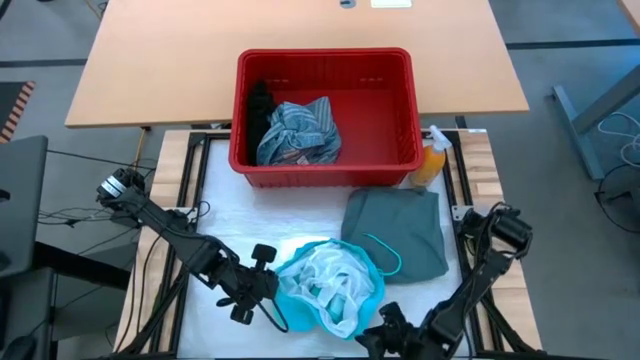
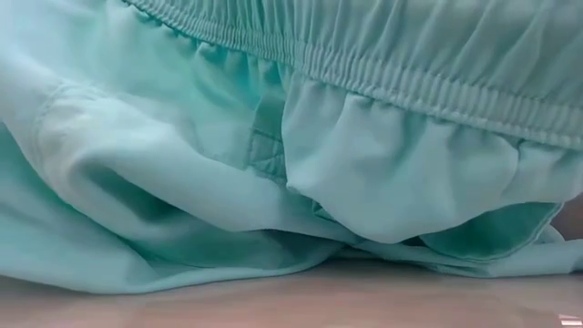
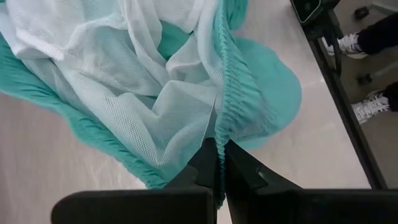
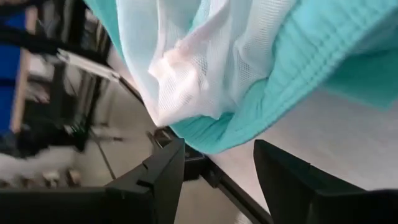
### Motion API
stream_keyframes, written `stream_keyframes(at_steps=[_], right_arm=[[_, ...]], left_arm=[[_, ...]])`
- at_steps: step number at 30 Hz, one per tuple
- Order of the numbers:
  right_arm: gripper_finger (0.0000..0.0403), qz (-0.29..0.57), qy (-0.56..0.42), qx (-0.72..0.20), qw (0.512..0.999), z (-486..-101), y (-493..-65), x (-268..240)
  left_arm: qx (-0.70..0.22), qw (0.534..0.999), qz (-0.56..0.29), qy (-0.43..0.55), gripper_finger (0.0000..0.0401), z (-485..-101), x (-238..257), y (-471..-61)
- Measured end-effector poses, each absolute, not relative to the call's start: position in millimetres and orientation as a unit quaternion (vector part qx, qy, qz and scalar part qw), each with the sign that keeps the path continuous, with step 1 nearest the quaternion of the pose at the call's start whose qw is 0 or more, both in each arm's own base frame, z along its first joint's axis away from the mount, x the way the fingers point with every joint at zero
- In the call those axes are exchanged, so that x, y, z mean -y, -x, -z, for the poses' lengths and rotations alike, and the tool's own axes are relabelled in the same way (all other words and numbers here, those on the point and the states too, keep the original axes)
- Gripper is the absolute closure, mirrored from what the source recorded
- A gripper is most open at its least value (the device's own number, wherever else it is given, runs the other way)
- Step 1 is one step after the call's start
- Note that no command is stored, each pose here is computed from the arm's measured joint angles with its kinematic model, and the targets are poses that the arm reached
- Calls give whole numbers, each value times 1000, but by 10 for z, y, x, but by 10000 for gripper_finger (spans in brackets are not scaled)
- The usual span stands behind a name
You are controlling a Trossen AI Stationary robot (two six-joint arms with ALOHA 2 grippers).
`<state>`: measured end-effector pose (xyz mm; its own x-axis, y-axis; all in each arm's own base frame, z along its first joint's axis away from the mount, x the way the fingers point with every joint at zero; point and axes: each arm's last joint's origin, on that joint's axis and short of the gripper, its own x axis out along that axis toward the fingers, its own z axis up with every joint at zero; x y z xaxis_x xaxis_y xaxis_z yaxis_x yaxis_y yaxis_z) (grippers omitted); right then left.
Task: Fold Laundry from Bin
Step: Fold the sky blue shorts
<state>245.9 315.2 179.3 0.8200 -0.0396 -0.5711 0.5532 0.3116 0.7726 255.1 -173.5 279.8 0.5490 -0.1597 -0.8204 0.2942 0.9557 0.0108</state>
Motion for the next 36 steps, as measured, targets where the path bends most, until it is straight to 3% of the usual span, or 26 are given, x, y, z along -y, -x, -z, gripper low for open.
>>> stream_keyframes(at_steps=[9,12,15,17,21,26,31,36], right_arm=[[205,229,-562,-212,766,-1552,-2634,-3080],[253,236,-544,-211,777,-1540,-2712,-3004],[341,218,-501,-232,805,-1690,-2760,-2918],[379,188,-465,-263,824,-1898,-2775,-2828],[380,108,-407,-345,839,-2491,-2799,-2452],[380,35,-329,-387,861,-3508,-2721,-1697],[380,-11,-305,-348,886,-4495,-2606,-829],[380,-32,-296,-276,914,-5096,-2719,-102]], left_arm=[[-459,879,120,-54,401,-2799,1738,-2551],[-452,884,116,-38,401,-2810,1749,-2563],[-439,891,111,-29,401,-2835,1764,-2575],[-424,900,98,-29,401,-2918,1752,-2576],[-352,930,95,-36,401,-3320,1697,-2562],[-276,957,56,-71,401,-3864,1504,-2506],[-242,964,-27,-109,401,-4392,1236,-2339],[-218,953,-154,-145,401,-4773,975,-2167]])
